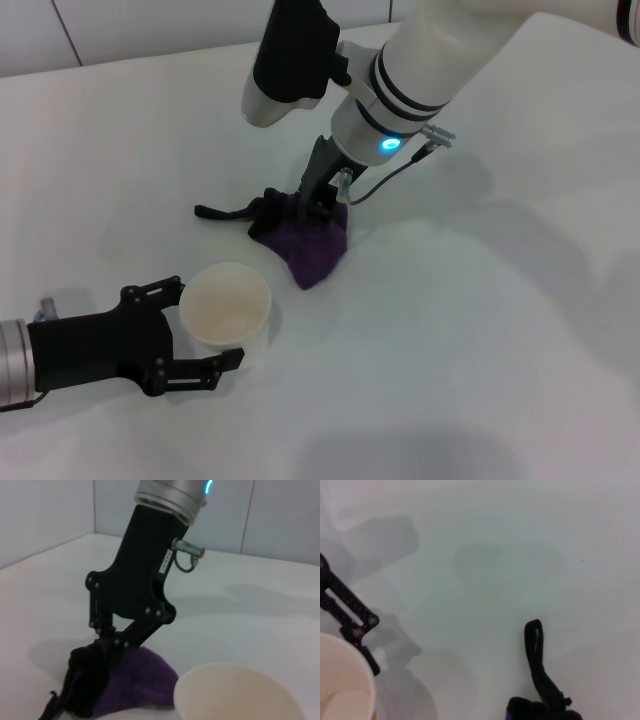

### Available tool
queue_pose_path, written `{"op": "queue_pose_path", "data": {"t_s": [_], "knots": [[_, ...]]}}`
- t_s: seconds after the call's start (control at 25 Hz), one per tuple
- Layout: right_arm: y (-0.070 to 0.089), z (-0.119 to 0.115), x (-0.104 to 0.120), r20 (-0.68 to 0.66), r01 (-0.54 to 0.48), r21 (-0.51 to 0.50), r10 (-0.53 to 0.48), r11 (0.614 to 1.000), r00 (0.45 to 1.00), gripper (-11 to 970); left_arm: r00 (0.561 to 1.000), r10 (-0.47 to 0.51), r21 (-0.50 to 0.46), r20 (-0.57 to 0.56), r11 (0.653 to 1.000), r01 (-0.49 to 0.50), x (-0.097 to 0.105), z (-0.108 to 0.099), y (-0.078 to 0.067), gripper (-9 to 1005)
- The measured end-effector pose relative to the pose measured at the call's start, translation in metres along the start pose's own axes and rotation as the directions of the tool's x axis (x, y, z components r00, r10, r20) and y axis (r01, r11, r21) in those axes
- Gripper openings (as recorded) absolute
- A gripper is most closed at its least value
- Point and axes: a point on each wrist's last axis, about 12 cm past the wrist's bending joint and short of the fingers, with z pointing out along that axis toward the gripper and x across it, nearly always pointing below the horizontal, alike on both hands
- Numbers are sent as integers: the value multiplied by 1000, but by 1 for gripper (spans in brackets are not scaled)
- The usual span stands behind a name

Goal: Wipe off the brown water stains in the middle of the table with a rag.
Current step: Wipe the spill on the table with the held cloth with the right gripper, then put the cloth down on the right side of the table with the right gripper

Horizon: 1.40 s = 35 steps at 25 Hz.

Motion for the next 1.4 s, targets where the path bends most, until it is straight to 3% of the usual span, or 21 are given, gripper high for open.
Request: {"op": "queue_pose_path", "data": {"t_s": [0.48, 0.8, 1.12, 1.4], "knots": [[3, 0, -2, 6, -4, -12, 4, 1000, 1000, 90, 1000, 1, -29, -26, 1000, -1, 15, -5, -7, 888], [-1, -3, 6, -9, -56, -10, 56, 998, 998, 91, 1000, -23, -41, -15, 999, 22, 26, -19, -17, 889], [-15, -35, 39, -5, -150, 49, 150, 988, 989, 92, 1000, -18, -77, 5, 997, 18, 26, -36, -18, 888], [-20, -51, 69, -42, -255, 27, 256, 967, 966, 93, 1000, -4, -92, 14, 996, 5, 23, -38, -13, 888]]}}
